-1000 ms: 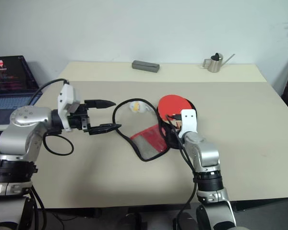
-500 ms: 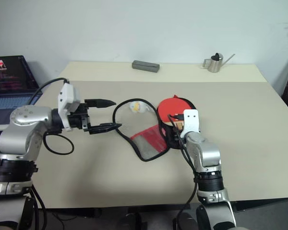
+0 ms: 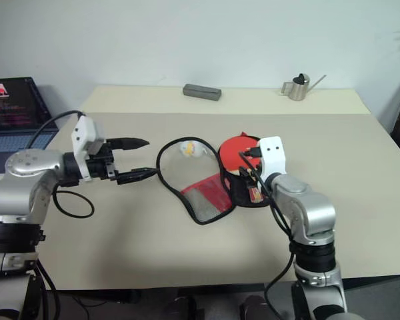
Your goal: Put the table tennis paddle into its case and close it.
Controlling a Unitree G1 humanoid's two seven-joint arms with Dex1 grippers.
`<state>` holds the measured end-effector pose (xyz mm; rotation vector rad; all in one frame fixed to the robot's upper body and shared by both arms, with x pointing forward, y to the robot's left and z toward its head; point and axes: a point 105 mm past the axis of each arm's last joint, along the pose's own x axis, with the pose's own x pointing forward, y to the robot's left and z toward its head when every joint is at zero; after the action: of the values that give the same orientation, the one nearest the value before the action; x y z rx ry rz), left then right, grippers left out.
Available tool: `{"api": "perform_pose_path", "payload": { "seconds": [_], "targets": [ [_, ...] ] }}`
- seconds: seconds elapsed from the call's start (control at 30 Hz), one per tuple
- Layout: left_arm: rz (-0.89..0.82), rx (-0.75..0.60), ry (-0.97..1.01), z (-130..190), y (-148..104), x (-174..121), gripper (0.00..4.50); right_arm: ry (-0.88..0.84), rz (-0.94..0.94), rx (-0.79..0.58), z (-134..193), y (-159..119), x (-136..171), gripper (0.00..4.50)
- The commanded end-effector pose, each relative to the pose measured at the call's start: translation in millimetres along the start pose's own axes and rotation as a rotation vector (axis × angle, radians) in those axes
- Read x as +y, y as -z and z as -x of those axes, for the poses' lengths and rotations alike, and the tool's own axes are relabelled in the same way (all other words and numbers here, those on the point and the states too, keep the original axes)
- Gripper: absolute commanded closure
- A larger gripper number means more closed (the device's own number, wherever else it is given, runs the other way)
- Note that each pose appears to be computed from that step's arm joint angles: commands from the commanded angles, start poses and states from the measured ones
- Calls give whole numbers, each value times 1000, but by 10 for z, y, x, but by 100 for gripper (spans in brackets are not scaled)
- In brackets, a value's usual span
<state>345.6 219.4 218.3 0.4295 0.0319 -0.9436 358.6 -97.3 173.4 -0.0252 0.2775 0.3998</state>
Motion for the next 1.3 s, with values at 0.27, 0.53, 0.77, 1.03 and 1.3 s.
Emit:
{"api": "perform_pose_path", "payload": {
  "seconds": [0.27, 0.53, 0.77, 1.03, 1.3],
  "targets": [
    [-24, 45, -118, 247, 73, 240, 0, -325, 50, -158, 244, -421, 261, 3],
    [35, 104, -87, 137, 362, 170, 0, -410, 240, -221, 437, -592, 95, 3],
    [66, 151, -61, -69, 616, 81, 0, -358, 330, -219, 481, -623, -136, 3],
    [92, 119, -167, -190, 629, 282, 17, -317, 323, -212, 519, -578, -213, 1],
    [81, 167, -213, -257, 725, 372, 274, -305, 313, -216, 551, -561, -218, 0]
  ]
}}
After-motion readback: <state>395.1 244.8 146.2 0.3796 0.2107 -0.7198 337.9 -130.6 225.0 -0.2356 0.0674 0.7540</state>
